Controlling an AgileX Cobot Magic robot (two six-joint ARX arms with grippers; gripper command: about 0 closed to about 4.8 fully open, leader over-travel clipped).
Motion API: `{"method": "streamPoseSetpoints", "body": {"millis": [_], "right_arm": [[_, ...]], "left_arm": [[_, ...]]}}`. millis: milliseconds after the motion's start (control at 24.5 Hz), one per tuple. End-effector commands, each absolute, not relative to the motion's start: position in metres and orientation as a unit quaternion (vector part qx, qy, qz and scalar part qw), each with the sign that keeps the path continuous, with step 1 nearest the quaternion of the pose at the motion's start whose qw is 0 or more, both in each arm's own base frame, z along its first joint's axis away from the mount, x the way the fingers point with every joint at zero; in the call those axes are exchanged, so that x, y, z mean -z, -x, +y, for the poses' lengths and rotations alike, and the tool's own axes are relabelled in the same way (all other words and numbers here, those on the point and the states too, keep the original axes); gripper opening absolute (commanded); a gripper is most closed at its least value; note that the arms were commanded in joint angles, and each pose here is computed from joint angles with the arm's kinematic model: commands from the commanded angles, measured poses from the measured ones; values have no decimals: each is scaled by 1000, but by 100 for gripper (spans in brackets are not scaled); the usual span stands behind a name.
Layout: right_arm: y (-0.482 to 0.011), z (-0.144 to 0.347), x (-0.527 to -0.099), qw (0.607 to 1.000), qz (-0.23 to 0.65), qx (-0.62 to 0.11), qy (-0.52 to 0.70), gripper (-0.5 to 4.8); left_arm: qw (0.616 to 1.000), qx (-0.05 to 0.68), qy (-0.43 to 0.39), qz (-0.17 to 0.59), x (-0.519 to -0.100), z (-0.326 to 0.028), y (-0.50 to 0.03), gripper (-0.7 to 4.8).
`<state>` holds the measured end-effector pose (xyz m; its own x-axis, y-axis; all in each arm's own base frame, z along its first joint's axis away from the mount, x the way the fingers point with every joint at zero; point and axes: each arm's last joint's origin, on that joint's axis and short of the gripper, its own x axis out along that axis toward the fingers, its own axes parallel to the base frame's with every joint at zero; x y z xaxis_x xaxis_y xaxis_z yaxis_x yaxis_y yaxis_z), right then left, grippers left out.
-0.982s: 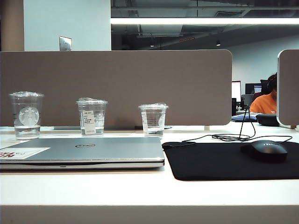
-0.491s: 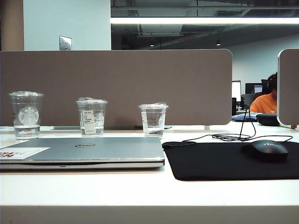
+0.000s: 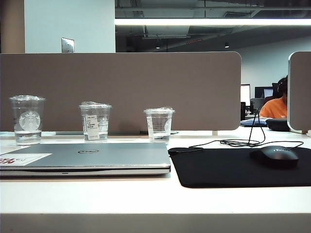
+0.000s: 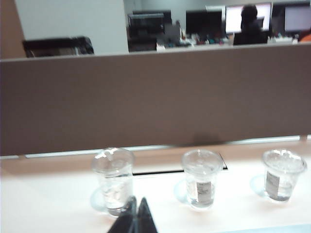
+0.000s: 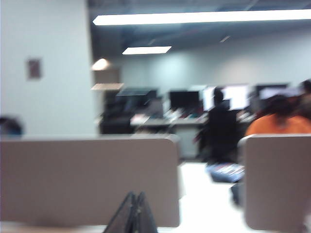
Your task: Pick up the coffee cup on the middle and place it on the right side of the laptop.
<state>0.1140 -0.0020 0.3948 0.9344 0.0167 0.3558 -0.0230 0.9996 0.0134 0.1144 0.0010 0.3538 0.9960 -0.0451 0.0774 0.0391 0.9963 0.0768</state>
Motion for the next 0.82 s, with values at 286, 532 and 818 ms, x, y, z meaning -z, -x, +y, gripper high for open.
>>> {"method": "streamPoseSetpoints", "body": {"millis": [286, 532, 818], "right_arm": [[-183, 16, -414, 982, -2, -188, -16, -5], [-221, 39, -413, 970, 59, -233, -20, -5], [-252, 48, -408, 966, 58, -252, -20, -5]], "left_arm": [[997, 68, -44, -5, -347, -6, -165, -2], [981, 127, -139, -42, -340, -37, -201, 403], [984, 144, -103, 31, -304, -56, -244, 479]]}}
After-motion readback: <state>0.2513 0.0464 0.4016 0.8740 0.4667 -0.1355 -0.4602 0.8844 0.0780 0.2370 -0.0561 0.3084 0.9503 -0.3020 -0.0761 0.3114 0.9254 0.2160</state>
